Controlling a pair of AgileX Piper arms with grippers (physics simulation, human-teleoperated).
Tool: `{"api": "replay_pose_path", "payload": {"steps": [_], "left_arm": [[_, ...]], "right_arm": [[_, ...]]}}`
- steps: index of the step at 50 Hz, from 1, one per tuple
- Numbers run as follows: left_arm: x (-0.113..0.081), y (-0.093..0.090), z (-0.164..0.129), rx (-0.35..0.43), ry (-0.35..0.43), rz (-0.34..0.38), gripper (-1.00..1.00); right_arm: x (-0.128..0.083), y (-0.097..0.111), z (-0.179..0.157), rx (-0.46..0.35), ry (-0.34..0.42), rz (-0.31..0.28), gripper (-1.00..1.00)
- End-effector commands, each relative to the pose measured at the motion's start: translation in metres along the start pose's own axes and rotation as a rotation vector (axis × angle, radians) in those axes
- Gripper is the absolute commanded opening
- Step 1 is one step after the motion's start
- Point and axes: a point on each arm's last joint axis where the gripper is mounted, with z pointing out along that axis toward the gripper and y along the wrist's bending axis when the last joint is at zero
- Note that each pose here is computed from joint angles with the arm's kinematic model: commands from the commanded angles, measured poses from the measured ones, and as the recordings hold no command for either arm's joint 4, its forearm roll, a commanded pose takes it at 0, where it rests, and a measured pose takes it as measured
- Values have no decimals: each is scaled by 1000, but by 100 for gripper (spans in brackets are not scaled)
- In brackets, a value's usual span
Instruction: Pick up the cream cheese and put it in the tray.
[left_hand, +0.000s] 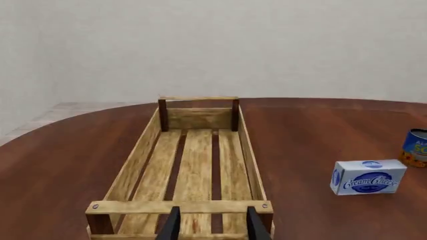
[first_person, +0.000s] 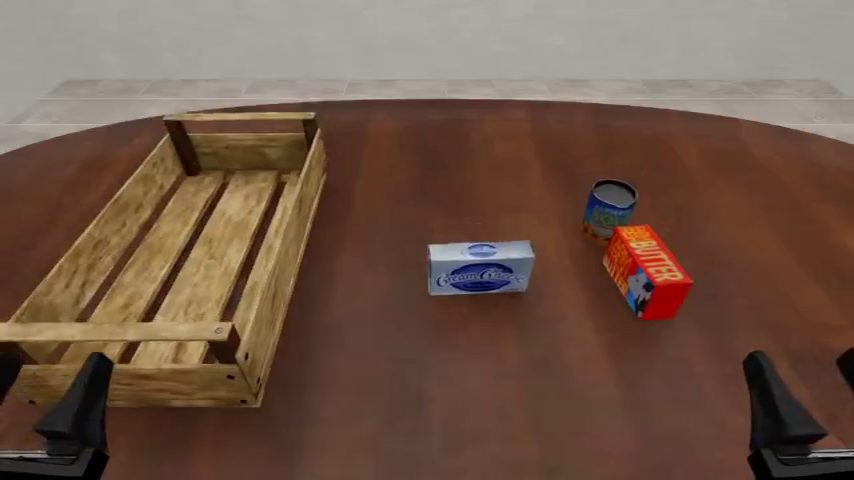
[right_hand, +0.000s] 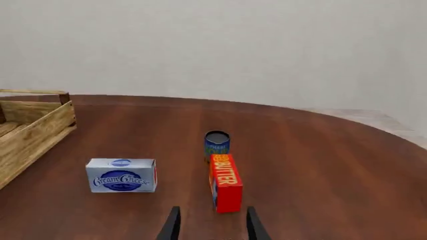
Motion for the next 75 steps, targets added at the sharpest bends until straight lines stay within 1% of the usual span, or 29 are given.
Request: {"api": "replay_pose_path", "payload": {"steps": [1, 8, 10, 14, 15, 18, 20, 21, 22, 23, 25, 26, 28, 31, 35, 38, 40, 46, 50, 52, 53, 55, 56, 58, 60, 68, 70, 73, 75], "left_arm": [[-1, 0, 0, 1, -3, 1, 100], [-7, 0, -1, -2, -6, -4, 100], [-9, 0, 0, -2, -3, -20, 100], [-18, 0, -1, -7, -6, -34, 100], [-21, 1, -1, -11, -4, -63, 100], [-29, 1, -1, -11, -5, -56, 100], [-35, 0, 8, -8, 30, -191, 100], [-41, 0, 8, -8, 32, -158, 100], [-50, 0, 3, -2, 9, -114, 100], [-54, 0, 1, 2, 4, -111, 100], [-63, 0, 1, 4, 12, -141, 100], [-63, 0, 1, 4, 12, -141, 100], [-72, -1, -3, 15, 2, -122, 100], [-79, -3, -2, 51, 23, -98, 100], [-84, -4, 0, 80, 37, -108, 100], [-84, -7, 6, 129, 49, -65, 100], [-82, -10, 15, 150, 78, -60, 100], [-89, -17, 31, 207, 80, -18, 100], [-92, -26, 52, 252, 95, 22, 100], [-94, -29, 62, 258, 102, 17, 100], [-94, -34, 70, 280, 115, 8, 100], [-94, -42, 80, 314, 139, -44, 100], [-96, -47, 87, 328, 150, -56, 100], [-98, -46, 91, 317, 146, -56, 100], [-103, -48, 104, 306, 139, -44, 100], [-111, -63, 139, 331, 144, 25, 100], [-112, -65, 141, 338, 144, 27, 100], [-111, -74, 158, 351, 151, 31, 100], [-108, -81, 168, 368, 156, 78, 100]], "right_arm": [[6, 0, 1, 4, 3, 41, 100], [6, 0, 1, 7, 2, 40, 100], [6, 0, 1, 8, 2, 40, 100], [6, 0, 1, 7, 4, 34, 100], [6, 0, 1, 8, 5, 36, 100], [6, 0, 1, 10, 6, 33, 100], [6, -1, 1, 14, 8, 32, 100], [6, -1, 1, 14, 8, 30, 100], [6, -1, 1, 16, 10, 32, 100], [7, -1, 1, 17, 13, 35, 100], [7, -1, 1, 19, 19, 37, 100], [8, -1, 1, 19, 19, 37, 100], [8, -1, 1, 19, 22, 41, 100], [8, -1, 2, 18, 24, 42, 100], [8, -1, 2, 16, 28, 42, 100], [8, 0, 3, 13, 32, 42, 100], [9, 0, 3, 9, 33, 41, 100], [9, 0, 4, 5, 38, 42, 100], [9, 0, 5, 1, 42, 43, 100], [9, 0, 5, -1, 43, 43, 100], [9, 0, 5, -2, 44, 45, 100], [9, 1, 5, -3, 45, 44, 100], [9, 1, 5, -3, 45, 45, 100], [9, 1, 5, -3, 46, 46, 100], [9, 1, 5, -4, 47, 46, 100], [9, 1, 5, -7, 50, 50, 100], [9, 1, 5, -7, 50, 50, 100], [10, 1, 6, -9, 51, 51, 100], [10, 1, 5, -8, 51, 51, 100]]}}
